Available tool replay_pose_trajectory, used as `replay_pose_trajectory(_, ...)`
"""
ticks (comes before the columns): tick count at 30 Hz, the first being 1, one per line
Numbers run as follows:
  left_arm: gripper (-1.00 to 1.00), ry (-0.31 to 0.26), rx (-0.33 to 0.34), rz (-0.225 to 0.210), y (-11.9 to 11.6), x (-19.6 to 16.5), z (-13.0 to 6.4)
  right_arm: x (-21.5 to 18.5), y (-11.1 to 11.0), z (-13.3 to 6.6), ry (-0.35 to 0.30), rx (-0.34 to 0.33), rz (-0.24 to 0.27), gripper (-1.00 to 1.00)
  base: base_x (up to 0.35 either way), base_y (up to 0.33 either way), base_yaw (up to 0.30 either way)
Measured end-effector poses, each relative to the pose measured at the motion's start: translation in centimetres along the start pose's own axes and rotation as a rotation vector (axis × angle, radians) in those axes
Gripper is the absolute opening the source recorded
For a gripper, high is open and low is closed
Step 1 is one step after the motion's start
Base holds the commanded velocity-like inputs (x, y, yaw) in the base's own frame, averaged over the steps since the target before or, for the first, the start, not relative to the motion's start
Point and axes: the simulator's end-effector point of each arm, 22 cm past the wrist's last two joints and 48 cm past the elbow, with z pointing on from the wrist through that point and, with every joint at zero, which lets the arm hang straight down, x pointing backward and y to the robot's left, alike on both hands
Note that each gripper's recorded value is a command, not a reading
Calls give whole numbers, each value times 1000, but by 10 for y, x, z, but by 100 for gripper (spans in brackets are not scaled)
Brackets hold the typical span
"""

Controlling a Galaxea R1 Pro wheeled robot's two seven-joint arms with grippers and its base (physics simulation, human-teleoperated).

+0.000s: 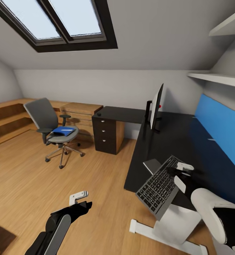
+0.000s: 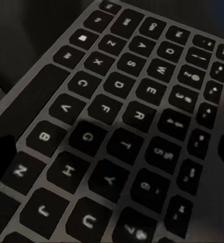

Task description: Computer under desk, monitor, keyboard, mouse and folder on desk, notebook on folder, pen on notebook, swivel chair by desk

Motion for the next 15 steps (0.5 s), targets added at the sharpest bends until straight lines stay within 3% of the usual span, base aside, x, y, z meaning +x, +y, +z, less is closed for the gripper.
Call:
replay_pose_trajectory(8, 100, 8, -5, 1, 2, 3, 2, 4, 19, -2, 4, -23, 1, 100, 134, 7, 34)
replay_pose_trajectory(15, 100, 9, -5, 0, 2, 3, 2, 5, 23, -3, 5, -29, 2, 100, 17, 0, 192)
